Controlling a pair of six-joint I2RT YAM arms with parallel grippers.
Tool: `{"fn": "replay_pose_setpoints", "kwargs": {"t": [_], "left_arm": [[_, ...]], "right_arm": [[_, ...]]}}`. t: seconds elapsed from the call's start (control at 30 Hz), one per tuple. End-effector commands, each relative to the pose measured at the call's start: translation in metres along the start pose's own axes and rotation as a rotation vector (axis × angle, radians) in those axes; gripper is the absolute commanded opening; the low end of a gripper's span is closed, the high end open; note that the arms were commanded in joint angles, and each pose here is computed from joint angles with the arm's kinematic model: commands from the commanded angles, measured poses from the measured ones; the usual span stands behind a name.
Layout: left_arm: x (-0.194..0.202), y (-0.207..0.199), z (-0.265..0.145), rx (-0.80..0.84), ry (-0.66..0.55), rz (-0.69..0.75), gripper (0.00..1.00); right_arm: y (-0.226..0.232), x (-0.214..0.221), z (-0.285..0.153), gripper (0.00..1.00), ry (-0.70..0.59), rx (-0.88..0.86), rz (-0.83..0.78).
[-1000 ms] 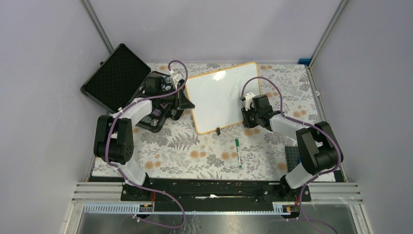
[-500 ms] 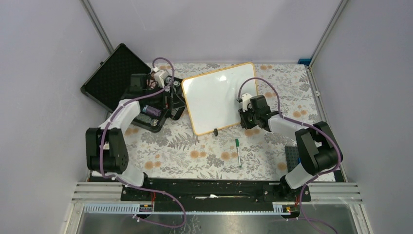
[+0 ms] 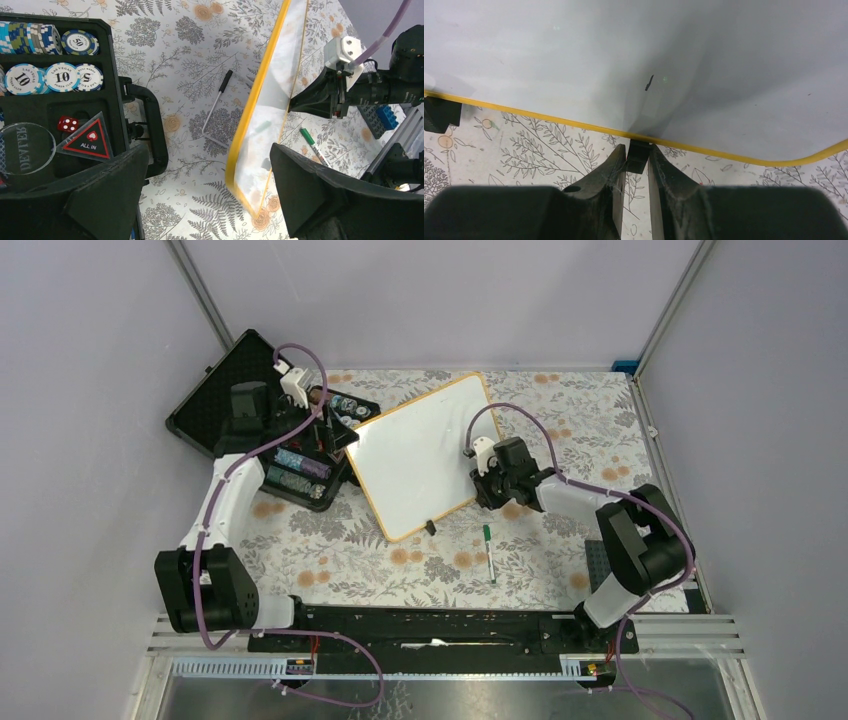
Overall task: Write a sentence on the whiteboard
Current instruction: Move the whiteboard stand to the center of the board.
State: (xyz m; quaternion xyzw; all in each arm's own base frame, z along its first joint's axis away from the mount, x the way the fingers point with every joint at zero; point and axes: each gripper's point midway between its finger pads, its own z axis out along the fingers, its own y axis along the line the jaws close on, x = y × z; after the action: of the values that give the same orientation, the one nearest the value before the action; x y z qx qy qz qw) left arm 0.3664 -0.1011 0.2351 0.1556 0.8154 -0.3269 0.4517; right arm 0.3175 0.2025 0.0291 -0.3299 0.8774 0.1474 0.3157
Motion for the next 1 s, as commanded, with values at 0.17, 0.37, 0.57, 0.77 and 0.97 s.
{"fn": "replay_pose_setpoints", "kwargs": {"t": [0.17,0.37,0.57,0.77,0.97], "left_arm": [[-0.04,-0.002,-0.014,-0.023,-0.125,-0.022,0.99],[-0.061,-0.013,-0.023,0.036,-0.157,-0.002,0.99],[-0.074,-0.025,-0.035,0.048,-0.139,0.098,0.99],[-0.084,-0.023,-0.043,-0.008,-0.147,0.12,0.99],[-0.081,-0.027,-0.043,-0.017,-0.139,0.151,0.99]], "right_arm": [[0.034,-0.032,0.009,0.0,-0.036,-0.164,-0.116],[0.038,-0.04,0.014,0.0,-0.039,-0.196,-0.143],[0.04,-0.066,-0.012,0.54,-0.079,-0.189,-0.116],[0.053,-0.079,-0.071,0.78,-0.131,-0.211,-0.057],[0.059,-0.024,-0.086,0.68,0.017,-0.198,0.011]]}}
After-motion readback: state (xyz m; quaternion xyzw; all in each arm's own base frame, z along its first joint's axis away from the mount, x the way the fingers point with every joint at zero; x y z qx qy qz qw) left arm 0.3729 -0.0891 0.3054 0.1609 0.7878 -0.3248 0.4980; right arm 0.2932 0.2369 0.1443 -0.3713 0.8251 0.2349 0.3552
